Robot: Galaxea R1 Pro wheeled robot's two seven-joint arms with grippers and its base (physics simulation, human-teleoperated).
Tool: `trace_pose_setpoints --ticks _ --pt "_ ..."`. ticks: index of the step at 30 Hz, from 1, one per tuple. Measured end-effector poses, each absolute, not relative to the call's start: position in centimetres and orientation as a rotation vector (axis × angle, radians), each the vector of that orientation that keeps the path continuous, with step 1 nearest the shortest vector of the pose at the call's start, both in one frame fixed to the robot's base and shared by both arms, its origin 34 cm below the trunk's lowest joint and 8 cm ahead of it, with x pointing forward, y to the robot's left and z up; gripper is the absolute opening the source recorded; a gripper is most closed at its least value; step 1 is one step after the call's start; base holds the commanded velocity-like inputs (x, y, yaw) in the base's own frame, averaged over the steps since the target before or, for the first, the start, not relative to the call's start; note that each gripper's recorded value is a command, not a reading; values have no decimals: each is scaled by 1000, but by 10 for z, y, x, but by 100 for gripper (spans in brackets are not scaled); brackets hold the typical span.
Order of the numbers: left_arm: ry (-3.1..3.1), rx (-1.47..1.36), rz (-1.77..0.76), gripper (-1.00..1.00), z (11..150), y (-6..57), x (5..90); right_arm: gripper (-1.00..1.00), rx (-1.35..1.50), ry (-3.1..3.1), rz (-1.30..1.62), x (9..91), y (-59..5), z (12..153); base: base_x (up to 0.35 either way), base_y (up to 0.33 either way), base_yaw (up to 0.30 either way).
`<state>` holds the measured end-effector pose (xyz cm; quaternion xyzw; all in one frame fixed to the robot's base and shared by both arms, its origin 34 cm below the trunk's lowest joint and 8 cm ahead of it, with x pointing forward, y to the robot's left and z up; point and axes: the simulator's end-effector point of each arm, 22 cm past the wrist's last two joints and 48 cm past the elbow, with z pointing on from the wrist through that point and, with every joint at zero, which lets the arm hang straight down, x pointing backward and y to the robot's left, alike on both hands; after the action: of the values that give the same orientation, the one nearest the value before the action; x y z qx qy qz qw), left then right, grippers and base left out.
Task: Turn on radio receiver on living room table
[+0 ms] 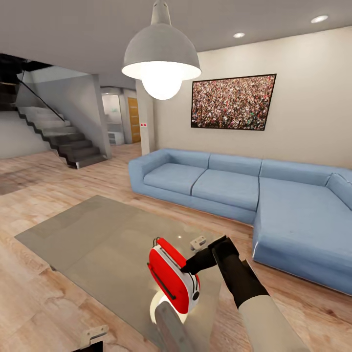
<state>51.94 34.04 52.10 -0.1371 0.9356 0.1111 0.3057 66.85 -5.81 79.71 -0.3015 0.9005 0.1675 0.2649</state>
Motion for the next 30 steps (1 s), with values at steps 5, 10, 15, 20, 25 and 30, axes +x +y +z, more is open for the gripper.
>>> trace_pose_setpoints --ticks 5,10,15,20,25,30 --pt "2477 -363 294 -100 512 340 519 -100 -848 2399 456 670 -55 787 0 0 0" --pt "2477 -363 294 -100 503 340 518 -100 -853 2393 455 669 -54 778 0 0 0" --pt "2477 -363 294 -100 494 340 517 -100 -853 2395 458 668 -54 768 0 0 0" --pt "2477 -364 291 -100 494 339 517 -100 -855 2399 460 667 -54 767 0 0 0" --pt "2478 -364 289 -100 494 338 517 -100 -854 2403 464 666 -53 765 0 0 0" --pt "2478 -364 288 -100 494 338 517 -100 -879 2379 479 666 -49 762 0 0 0"
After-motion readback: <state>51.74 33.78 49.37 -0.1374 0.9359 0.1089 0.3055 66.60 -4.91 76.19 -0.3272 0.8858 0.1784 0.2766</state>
